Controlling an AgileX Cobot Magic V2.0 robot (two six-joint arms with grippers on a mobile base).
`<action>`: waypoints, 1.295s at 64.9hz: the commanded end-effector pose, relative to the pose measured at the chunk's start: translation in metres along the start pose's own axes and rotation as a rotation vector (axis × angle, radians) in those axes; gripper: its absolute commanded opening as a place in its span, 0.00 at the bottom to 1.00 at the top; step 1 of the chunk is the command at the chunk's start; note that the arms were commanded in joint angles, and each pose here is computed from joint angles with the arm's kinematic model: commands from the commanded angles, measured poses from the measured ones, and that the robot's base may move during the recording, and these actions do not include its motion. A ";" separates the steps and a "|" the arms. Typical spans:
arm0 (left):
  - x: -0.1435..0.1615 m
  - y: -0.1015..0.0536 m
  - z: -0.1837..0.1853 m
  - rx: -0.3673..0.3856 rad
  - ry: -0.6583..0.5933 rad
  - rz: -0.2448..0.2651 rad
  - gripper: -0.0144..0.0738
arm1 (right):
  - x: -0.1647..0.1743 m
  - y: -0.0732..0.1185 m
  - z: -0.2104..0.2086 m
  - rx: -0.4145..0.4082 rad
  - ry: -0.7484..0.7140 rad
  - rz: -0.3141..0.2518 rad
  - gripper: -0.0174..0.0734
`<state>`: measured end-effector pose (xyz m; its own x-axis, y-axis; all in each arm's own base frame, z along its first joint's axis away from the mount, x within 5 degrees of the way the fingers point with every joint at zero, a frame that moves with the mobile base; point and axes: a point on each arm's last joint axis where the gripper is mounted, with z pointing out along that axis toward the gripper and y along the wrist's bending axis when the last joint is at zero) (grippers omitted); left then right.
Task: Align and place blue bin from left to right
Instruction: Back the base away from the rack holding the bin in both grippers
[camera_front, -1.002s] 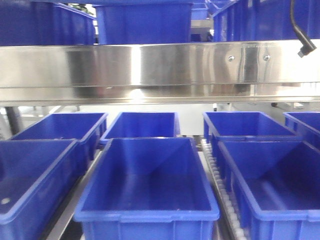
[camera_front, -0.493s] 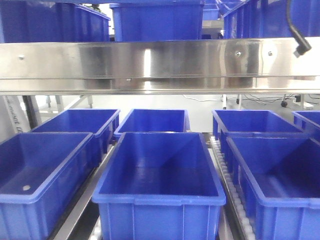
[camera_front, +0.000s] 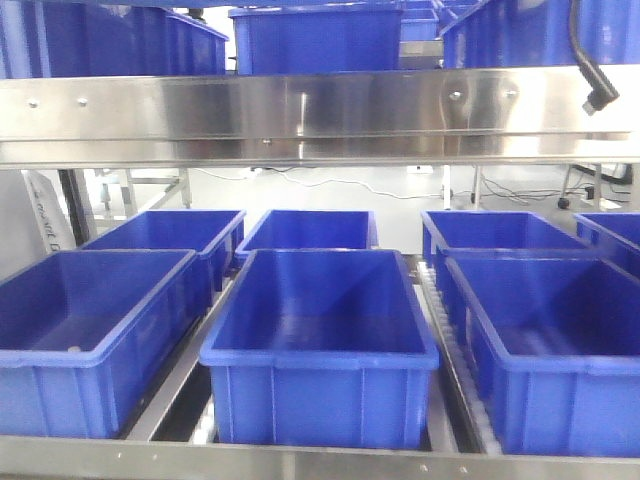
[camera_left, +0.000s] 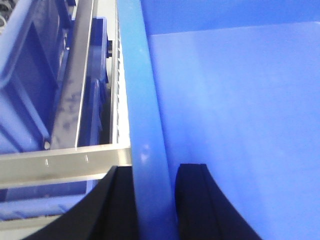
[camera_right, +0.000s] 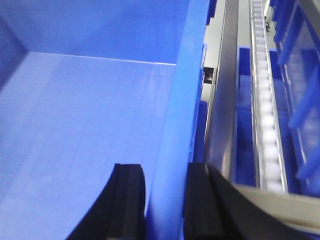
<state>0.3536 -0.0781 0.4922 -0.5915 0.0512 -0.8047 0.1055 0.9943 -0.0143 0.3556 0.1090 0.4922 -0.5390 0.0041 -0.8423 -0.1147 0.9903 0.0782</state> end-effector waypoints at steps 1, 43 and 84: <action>-0.012 -0.001 -0.017 0.025 -0.121 0.010 0.15 | -0.017 0.001 -0.021 -0.029 -0.164 -0.041 0.11; -0.012 -0.001 -0.017 0.025 -0.121 0.010 0.15 | -0.017 0.001 -0.021 -0.029 -0.164 -0.041 0.11; -0.012 -0.001 -0.017 0.025 -0.121 0.010 0.15 | -0.017 0.001 -0.021 -0.029 -0.164 -0.041 0.11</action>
<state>0.3534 -0.0781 0.4920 -0.5944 0.0515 -0.8025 0.1051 0.9944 -0.0140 0.3556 0.1090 0.4922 -0.5390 0.0041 -0.8423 -0.1147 0.9903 0.0782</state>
